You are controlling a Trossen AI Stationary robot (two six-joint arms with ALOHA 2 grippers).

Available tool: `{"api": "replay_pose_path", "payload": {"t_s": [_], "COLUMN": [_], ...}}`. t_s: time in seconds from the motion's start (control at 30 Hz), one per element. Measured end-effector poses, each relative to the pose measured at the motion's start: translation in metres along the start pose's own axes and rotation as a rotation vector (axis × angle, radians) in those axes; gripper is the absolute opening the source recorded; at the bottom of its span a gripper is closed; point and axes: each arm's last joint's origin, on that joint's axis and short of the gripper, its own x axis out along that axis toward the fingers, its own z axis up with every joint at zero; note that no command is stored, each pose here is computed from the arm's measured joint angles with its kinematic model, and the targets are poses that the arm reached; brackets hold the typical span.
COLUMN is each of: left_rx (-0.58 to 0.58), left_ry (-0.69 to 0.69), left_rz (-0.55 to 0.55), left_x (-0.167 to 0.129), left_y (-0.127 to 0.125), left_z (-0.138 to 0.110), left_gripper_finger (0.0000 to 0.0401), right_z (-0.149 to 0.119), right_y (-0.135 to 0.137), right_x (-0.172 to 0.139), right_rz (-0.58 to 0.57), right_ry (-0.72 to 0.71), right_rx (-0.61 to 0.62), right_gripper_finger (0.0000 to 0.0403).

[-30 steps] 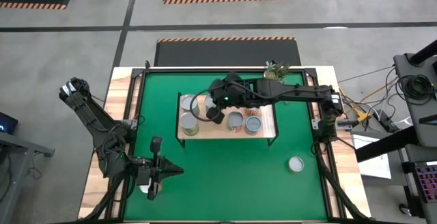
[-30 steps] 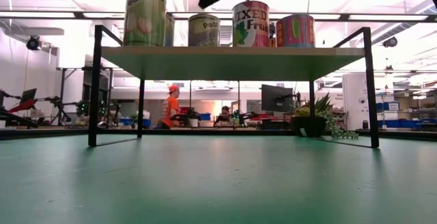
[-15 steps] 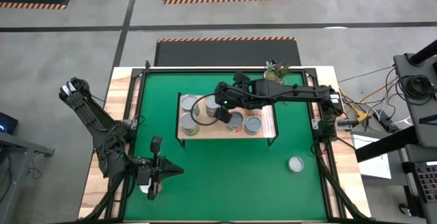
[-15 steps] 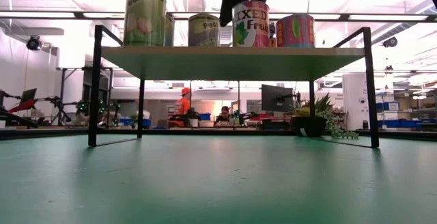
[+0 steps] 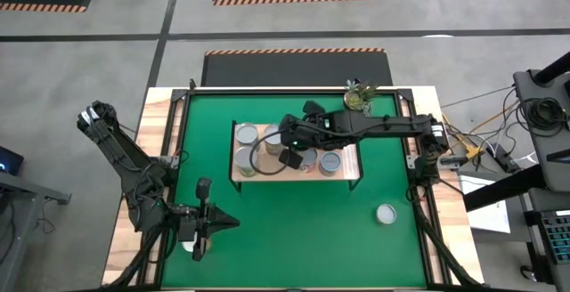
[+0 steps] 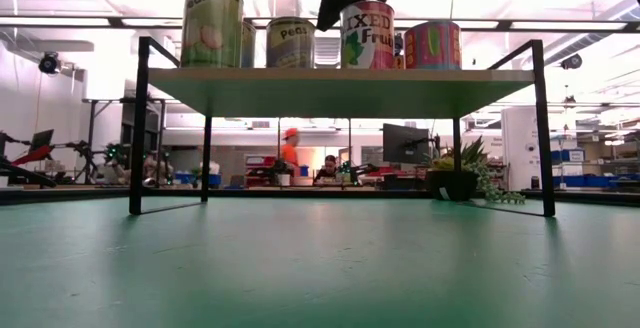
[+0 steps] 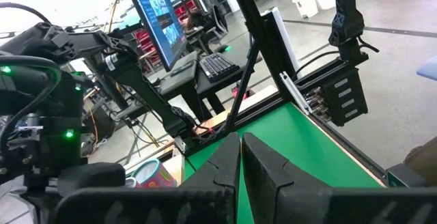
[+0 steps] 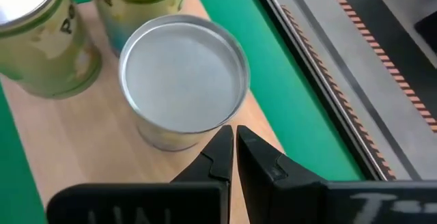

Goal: Pick and place cans onto a shelf
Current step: Put the canned peas on the shelf, then put the canned pineapple on the shelf

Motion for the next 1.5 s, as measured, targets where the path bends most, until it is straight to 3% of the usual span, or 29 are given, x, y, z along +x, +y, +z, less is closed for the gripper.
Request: {"api": "replay_pose_path", "payload": {"t_s": [0.17,0.37,0.7,0.9,1.17,1.5], "left_rx": [0.000,0.000,0.000,0.001,-0.026,-0.114], "left_ry": [0.000,0.000,0.000,0.001,0.001,0.001], "left_rz": [0.000,0.000,0.000,0.000,0.000,0.000], "left_x": [0.000,0.000,0.000,0.000,0.000,0.000], "left_y": [0.000,0.000,0.000,0.000,0.000,0.000], "left_z": [0.000,0.000,0.000,0.000,0.000,0.000], "left_gripper_finger": [0.0000,0.0000,0.0000,0.0000,0.0000,0.0000], "right_z": [0.006,0.015,0.012,0.014,-0.011,-0.086], "right_y": [-0.002,0.004,0.014,0.023,0.072,0.153], "right_x": [-0.006,-0.006,0.009,-0.015,-0.067,-0.110], "right_rz": [-0.034,0.038,0.065,0.102,0.063,0.220], "right_ry": [-0.059,-0.150,-0.129,-0.198,-0.285,-0.290], "right_rx": [0.019,0.004,-0.041,-0.052,-0.183,-0.486], "right_gripper_finger": [0.0009,0.0009,0.0009,0.0009,0.0009,0.0009]}}
